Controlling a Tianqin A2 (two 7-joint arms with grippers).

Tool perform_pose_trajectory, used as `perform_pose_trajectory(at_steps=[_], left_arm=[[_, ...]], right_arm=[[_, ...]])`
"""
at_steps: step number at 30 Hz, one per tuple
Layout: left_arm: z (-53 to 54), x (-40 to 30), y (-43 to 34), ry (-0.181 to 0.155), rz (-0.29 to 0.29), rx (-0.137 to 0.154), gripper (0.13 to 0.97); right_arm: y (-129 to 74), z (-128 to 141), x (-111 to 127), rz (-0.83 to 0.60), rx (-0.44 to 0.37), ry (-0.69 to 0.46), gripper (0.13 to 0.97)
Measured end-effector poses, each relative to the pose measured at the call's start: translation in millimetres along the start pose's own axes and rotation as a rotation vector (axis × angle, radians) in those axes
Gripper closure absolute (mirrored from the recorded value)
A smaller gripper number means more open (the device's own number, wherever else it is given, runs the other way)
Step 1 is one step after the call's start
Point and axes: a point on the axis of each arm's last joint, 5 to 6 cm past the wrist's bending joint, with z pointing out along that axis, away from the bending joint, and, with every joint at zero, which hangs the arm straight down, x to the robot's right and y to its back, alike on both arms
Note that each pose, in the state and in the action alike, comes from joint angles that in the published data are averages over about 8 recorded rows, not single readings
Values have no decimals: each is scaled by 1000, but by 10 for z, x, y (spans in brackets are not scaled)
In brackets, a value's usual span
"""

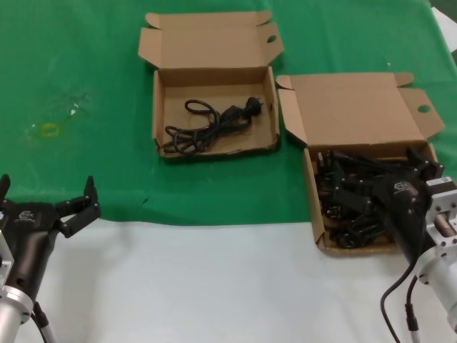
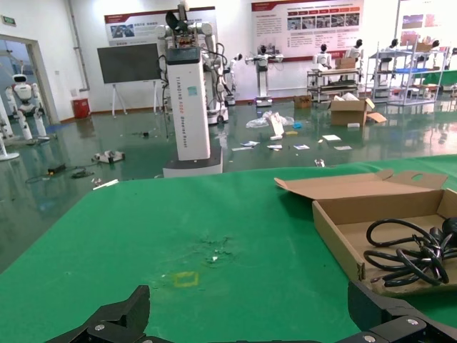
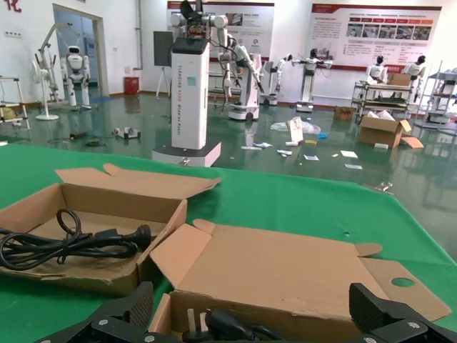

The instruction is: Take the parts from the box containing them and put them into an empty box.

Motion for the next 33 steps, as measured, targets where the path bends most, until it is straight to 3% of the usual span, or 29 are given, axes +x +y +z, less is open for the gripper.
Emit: perform_pose_trajectory(at_steps=[33], left_arm=[[0,0,0,0,0,0,132]], right_arm=[[0,0,0,0,0,0,130]])
